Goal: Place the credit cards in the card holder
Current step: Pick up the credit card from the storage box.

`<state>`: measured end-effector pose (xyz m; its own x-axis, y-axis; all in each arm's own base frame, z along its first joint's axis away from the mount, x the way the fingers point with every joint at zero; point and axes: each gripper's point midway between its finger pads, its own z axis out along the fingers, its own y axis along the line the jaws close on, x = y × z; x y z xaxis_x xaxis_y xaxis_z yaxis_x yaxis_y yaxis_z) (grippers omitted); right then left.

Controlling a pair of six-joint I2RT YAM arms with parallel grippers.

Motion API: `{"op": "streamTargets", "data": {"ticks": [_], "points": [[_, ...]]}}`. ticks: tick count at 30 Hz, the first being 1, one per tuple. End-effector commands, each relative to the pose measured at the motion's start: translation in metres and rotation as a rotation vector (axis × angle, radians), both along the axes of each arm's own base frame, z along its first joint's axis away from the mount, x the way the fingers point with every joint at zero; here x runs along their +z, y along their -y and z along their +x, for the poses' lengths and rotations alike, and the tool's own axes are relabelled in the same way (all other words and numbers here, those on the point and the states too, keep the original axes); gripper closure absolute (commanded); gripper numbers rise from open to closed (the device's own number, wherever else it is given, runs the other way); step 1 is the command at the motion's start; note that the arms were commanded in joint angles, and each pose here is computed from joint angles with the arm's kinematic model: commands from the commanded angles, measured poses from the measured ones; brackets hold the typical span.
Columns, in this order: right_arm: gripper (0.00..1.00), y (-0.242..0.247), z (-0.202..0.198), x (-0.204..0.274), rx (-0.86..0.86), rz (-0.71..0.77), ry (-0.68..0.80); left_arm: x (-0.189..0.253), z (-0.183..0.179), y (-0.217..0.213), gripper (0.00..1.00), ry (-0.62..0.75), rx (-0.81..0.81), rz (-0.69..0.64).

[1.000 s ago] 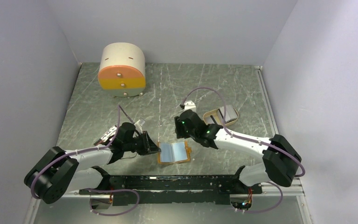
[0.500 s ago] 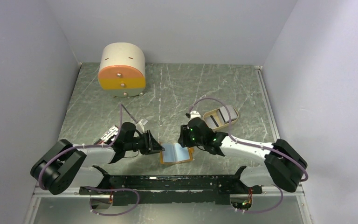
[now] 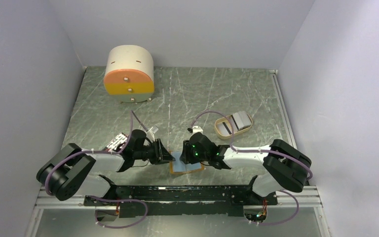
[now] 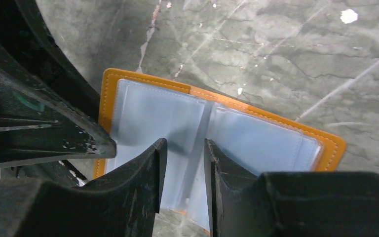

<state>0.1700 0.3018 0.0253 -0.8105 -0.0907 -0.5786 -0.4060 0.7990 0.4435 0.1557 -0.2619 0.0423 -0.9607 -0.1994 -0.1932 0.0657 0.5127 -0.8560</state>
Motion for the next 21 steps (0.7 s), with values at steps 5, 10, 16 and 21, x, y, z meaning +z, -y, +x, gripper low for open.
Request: {"op": "streamTargets", "data": {"ticks": [5, 10, 16, 21], "points": [[0.63, -0.005, -0.007, -0.008, -0.006, 0.001, -0.013, 0.012, 0.015, 0.011, 0.75, 0.068, 0.01, 0.008], [0.62, -0.005, -0.001, 0.001, 0.001, -0.019, 0.018, 0.013, 0.017, 0.005, 0.91, 0.087, 0.032, 0.052], [0.45, 0.006, 0.037, 0.048, -0.038, -0.121, 0.179, 0.012, 0.014, 0.0, 0.91, 0.087, 0.034, 0.069], [0.4, 0.054, 0.086, 0.08, -0.144, -0.29, 0.288, 0.012, 0.012, -0.003, 0.91, 0.092, 0.033, 0.078]]}}
